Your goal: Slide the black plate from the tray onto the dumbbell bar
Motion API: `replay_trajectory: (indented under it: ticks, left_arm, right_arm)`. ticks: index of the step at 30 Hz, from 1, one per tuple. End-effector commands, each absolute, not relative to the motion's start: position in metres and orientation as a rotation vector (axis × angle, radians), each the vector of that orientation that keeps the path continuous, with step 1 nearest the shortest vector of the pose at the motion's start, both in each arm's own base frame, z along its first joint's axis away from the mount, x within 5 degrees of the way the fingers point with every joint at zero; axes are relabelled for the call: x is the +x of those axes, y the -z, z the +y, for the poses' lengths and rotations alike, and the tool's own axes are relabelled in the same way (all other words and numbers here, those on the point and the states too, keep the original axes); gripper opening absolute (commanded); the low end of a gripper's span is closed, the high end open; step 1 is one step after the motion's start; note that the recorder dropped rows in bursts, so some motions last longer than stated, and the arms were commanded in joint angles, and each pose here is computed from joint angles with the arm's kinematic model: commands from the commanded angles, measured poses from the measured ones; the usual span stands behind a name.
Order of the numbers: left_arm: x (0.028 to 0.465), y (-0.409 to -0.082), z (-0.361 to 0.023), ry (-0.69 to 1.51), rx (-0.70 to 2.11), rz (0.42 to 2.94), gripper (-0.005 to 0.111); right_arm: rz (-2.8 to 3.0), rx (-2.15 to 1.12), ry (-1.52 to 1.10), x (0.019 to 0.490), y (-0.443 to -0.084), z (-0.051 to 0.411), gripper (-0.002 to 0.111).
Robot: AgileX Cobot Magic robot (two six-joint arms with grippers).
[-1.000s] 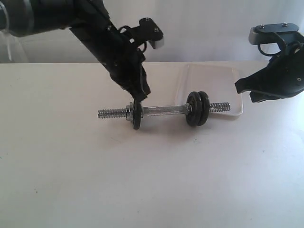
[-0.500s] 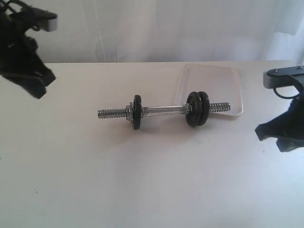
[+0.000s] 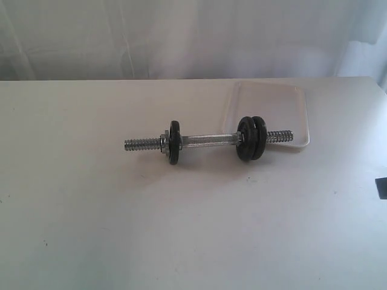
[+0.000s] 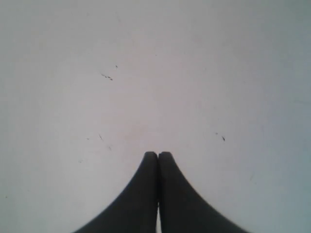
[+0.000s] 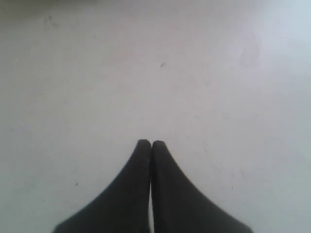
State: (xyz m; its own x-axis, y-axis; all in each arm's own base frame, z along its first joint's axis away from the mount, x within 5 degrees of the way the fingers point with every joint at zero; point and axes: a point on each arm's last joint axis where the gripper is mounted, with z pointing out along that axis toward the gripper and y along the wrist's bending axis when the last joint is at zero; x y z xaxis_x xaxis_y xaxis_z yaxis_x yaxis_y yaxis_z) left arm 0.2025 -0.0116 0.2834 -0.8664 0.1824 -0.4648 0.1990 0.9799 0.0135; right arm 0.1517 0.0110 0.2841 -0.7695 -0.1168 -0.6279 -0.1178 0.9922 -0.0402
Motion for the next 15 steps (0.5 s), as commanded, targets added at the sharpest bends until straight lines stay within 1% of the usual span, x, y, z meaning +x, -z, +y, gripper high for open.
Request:
replay_trajectory:
  ticks: [1,6,15]
  left_arm:
    - [0.178,-0.275,-0.006,0.000,0.136,2.472,0.000]
    - [0.159,-0.269,-0.001,-0.033,0.031,2.306,0.000]
    - [0.123,-0.284,0.000,-0.019,0.007,2.038,0.000]
  right_arm:
    - [2.250,-0.132,0.004,0.128,-0.286,0.008,0.000]
    - [2.066,-0.097,-0.014,0.105,-0.288,0.006,0.000]
    - [1.784,-0.083,-0.020,0.062,-0.300,0.004,0.000]
